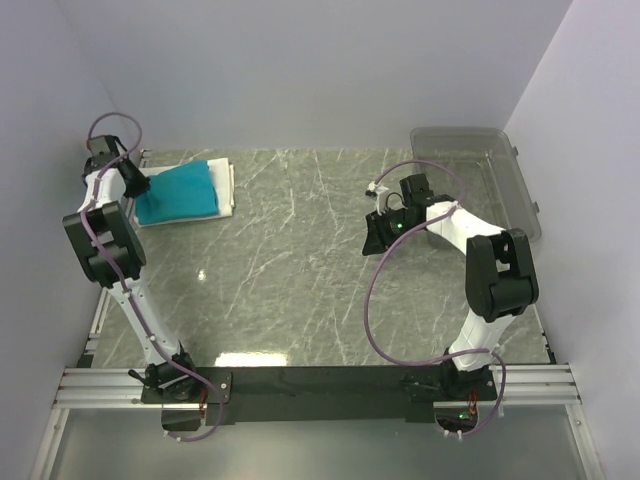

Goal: Fold and stack the t-shirts
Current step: Neatly place the folded tshirt to the corner

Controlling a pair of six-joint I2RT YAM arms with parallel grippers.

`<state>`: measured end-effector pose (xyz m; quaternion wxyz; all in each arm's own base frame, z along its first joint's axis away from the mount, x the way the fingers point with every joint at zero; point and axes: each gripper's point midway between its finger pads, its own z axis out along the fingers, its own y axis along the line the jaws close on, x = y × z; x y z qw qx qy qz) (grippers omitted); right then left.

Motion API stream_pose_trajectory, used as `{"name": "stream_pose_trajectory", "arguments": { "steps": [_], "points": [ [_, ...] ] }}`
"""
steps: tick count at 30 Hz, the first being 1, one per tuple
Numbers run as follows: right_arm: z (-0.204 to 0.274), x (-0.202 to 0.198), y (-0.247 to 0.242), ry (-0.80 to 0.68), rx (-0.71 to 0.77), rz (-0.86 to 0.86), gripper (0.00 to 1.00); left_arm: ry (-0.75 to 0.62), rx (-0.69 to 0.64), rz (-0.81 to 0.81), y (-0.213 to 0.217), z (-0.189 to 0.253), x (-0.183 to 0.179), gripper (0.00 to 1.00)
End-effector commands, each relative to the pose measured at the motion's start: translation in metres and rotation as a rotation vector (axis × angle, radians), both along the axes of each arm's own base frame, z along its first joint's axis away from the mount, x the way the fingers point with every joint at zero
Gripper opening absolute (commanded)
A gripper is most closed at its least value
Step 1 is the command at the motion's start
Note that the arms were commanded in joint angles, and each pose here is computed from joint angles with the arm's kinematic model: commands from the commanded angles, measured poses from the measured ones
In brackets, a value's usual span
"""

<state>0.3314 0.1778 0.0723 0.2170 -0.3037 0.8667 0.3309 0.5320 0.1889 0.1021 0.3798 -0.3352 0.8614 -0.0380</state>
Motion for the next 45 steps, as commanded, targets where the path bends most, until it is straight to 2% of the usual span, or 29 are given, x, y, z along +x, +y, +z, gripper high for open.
{"name": "stream_pose_trajectory", "arguments": {
  "steps": [1,5,8,10,15,21,25,27,34,39,43,45],
  "points": [
    [0.013,0.011,0.001,-0.044,0.017,0.007,0.42,0.071,0.001,0.005,0.003,-0.029,-0.004,0.2],
    [0.012,0.011,0.001,-0.04,0.014,0.006,0.42,0.131,0.019,0.021,0.011,-0.05,-0.005,0.24],
    [0.011,0.012,0.0,-0.04,0.011,0.006,0.42,0.132,0.03,0.016,0.014,-0.049,-0.001,0.25],
    [0.011,0.012,0.0,-0.04,0.01,0.003,0.42,0.079,0.039,0.003,0.014,-0.036,0.007,0.29],
    [0.011,0.012,0.0,-0.04,0.01,0.004,0.42,-0.099,0.073,-0.018,0.009,0.036,0.014,0.44],
    [0.01,0.012,0.001,-0.034,0.016,0.009,0.41,-0.202,-0.027,-0.128,-0.031,0.063,0.026,0.41],
    [0.01,0.012,0.001,-0.034,0.014,0.008,0.41,-0.216,-0.126,-0.215,-0.068,0.053,0.043,0.26],
    [0.01,0.011,0.001,-0.034,0.016,0.007,0.41,-0.194,-0.158,-0.247,-0.088,0.037,0.052,0.25],
    [0.011,0.011,0.001,-0.039,0.013,0.008,0.41,-0.157,-0.21,-0.246,-0.117,0.007,0.083,0.29],
    [0.013,0.011,0.0,-0.044,0.014,0.008,0.41,-0.066,-0.238,-0.247,-0.13,-0.038,0.086,0.32],
    [0.014,0.011,-0.001,-0.049,0.011,0.006,0.41,-0.091,-0.237,-0.272,-0.136,-0.034,0.091,0.38],
    [0.015,0.011,-0.002,-0.054,0.011,0.008,0.41,-0.145,-0.208,-0.288,-0.135,-0.009,0.097,0.4]
  ]
}}
